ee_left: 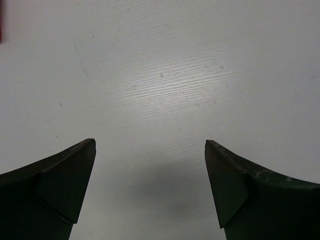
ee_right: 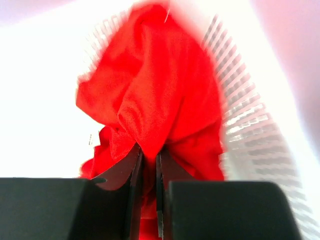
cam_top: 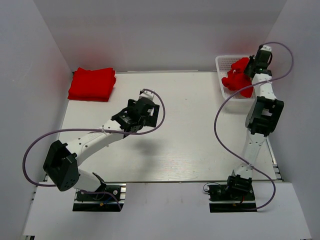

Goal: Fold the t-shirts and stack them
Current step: Grab crumpled tshirt from bin with the right arm, then move the tshirt to the center of the board

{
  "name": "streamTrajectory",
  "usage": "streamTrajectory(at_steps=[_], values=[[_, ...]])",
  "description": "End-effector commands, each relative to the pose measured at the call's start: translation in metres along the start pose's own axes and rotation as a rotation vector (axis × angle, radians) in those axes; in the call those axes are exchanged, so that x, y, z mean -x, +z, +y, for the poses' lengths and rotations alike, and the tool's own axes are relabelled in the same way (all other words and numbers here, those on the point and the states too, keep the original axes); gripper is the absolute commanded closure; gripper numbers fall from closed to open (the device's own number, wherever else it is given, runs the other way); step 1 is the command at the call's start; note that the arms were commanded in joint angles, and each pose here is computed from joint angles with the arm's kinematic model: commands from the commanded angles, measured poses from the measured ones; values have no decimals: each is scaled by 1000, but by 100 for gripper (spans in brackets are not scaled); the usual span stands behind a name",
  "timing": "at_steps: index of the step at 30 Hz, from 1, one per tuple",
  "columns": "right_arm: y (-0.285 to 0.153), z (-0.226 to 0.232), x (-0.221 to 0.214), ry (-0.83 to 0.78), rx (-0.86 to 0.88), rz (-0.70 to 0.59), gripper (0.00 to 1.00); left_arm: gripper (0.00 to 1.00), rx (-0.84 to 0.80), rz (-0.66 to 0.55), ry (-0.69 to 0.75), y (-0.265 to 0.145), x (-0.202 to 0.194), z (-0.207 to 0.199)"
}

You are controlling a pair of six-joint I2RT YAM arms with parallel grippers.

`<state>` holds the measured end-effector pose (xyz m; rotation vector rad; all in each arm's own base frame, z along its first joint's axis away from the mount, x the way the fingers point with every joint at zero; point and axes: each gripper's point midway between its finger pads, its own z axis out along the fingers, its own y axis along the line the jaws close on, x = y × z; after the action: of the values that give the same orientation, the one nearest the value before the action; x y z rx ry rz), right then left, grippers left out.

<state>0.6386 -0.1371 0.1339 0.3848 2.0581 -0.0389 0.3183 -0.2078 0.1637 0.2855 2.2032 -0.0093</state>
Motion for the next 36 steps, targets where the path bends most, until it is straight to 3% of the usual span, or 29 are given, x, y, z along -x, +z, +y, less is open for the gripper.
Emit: streamTrajectory(at_steps=[1, 8, 12, 18, 26, 30, 34, 36], values=[[-87, 4, 131, -13, -28, -285, 100, 0, -19, -29, -16, -6, 18, -3], [-193, 33, 210, -49, 60, -470, 100, 0, -38, -58, -54, -18, 32, -3], [-278, 86, 251, -88, 314, -591, 100, 0, -33, -43, -55, -20, 30, -2], [-358, 149, 252, -152, 592, -634, 100, 0, 0, -52, -79, -27, 34, 7], [-432, 240, 181, -273, 1037, -468, 100, 0, 102, -67, -165, -54, 54, 34], [-456, 292, 124, -332, 1234, -347, 100, 0, 185, -13, -209, -63, 47, 51], [-453, 331, 52, -376, 1322, -174, 100, 0, 218, 24, -240, -66, 43, 60], [-432, 341, -6, -375, 1313, -23, 100, 0, 234, 36, -279, -66, 39, 63]])
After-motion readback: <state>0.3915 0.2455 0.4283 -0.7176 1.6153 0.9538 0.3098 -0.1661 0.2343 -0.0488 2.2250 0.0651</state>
